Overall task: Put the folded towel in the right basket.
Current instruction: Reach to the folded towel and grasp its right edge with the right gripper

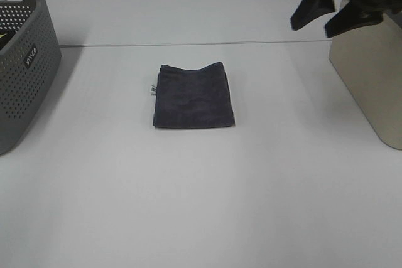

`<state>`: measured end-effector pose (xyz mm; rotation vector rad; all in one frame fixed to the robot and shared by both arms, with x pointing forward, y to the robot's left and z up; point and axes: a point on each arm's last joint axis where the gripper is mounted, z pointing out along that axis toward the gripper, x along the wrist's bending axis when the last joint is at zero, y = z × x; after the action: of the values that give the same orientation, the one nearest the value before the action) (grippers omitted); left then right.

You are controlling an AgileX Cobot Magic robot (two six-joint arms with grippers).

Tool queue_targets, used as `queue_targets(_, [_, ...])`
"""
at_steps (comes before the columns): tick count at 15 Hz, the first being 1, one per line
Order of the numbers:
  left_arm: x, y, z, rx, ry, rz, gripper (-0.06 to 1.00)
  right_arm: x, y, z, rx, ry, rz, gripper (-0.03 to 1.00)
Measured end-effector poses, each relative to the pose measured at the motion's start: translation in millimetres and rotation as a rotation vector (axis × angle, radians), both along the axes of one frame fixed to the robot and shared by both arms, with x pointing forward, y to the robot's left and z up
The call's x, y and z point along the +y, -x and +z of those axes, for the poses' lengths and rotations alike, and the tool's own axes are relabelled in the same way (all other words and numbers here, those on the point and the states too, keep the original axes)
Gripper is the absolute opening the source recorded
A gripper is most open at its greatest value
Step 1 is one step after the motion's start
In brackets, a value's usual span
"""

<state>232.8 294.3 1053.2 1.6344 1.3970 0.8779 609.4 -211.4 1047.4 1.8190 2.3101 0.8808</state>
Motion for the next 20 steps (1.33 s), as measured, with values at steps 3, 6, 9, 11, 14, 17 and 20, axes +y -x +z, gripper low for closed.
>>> queue_targets(3, [0.0,0.0,0.0,0.000,0.000,0.000,0.98,27.0,-32.9,-37.5,0.134,-0.022,0.070,0.65])
queue_targets(6, [0.0,0.0,0.0,0.000,0.000,0.000,0.98,41.6,-68.6,-74.2,0.251,-0.081,0.105,0.65])
queue_targets(9, [0.0,0.0,0.0,0.000,0.000,0.000,0.98,49.5,-93.4,-110.1,0.289,-0.117,0.098,0.65])
queue_targets(11, [0.0,0.0,0.0,0.000,0.000,0.000,0.98,52.6,-104.6,-147.0,0.336,-0.123,0.092,0.65])
queue_targets(14, [0.0,0.0,0.0,0.000,0.000,0.000,0.98,57.0,-106.6,-173.4,0.376,-0.165,0.091,0.65])
queue_targets(17, [0.0,0.0,0.0,0.000,0.000,0.000,0.98,75.2,-102.9,-185.5,0.396,-0.193,0.102,0.64])
queue_targets(20, [0.0,0.0,0.0,0.000,0.000,0.000,0.98,95.6,-102.1,-190.5,0.349,-0.191,0.103,0.51])
